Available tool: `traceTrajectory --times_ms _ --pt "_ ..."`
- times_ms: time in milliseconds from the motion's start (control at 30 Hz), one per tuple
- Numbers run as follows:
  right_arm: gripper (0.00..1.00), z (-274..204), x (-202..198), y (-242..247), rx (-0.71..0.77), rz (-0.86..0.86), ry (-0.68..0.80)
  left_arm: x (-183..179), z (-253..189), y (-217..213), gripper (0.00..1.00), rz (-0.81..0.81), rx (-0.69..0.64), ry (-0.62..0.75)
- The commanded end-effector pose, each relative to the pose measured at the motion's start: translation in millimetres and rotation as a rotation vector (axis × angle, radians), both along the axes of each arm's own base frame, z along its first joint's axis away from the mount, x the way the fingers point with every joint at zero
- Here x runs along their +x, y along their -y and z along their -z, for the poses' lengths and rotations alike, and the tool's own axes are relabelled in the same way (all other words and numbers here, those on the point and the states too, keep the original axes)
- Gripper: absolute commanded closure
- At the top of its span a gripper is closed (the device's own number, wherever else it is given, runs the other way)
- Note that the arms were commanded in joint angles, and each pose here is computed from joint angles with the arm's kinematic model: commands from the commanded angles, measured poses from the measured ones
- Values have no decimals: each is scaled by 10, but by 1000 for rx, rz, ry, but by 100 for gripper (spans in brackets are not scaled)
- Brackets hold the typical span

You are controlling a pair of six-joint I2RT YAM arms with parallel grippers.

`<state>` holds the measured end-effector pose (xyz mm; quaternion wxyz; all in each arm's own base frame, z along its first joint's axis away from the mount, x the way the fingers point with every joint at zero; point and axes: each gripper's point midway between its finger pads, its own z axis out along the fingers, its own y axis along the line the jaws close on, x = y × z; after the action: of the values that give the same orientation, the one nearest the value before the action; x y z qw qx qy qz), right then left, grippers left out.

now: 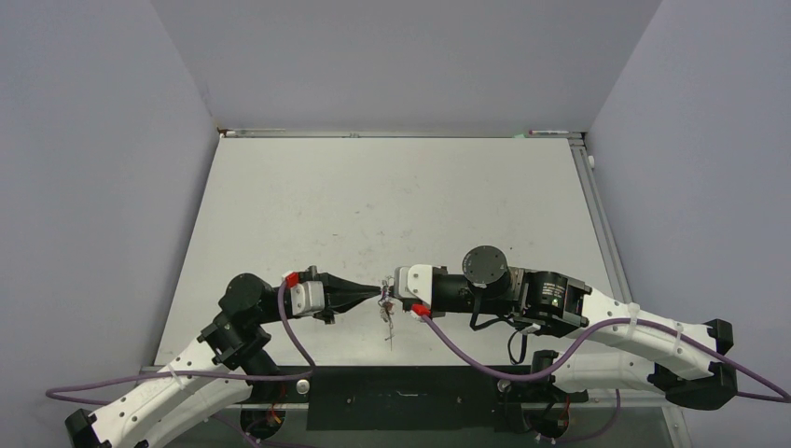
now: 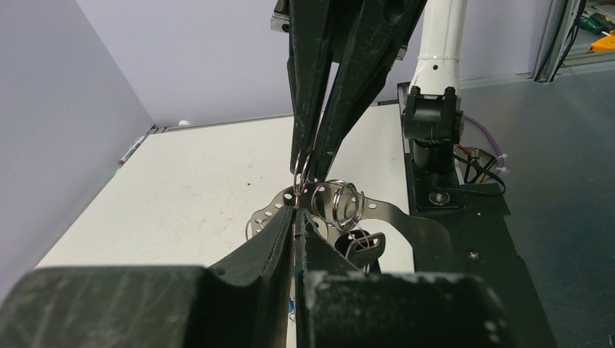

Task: Put the keys on the keyring

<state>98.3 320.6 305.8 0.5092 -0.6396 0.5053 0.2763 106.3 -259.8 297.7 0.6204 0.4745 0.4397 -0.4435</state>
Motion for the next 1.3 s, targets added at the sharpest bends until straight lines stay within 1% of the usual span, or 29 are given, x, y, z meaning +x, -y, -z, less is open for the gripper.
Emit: traceTrajectory --times_ms 0,467,800,1267 --pt "95 -282 -11 -109 117 -24 21 -30 -145 -12 100 10 -46 37" --pt "95 -559 -81 -162 276 -67 53 -61 -153 -18 100 22 -49 42" --pt "95 -717 -21 -51 343 -20 90 -58 -153 -28 100 17 -48 49" --pt "95 -778 -45 78 390 -8 94 -31 -160 -47 100 -4 -46 55"
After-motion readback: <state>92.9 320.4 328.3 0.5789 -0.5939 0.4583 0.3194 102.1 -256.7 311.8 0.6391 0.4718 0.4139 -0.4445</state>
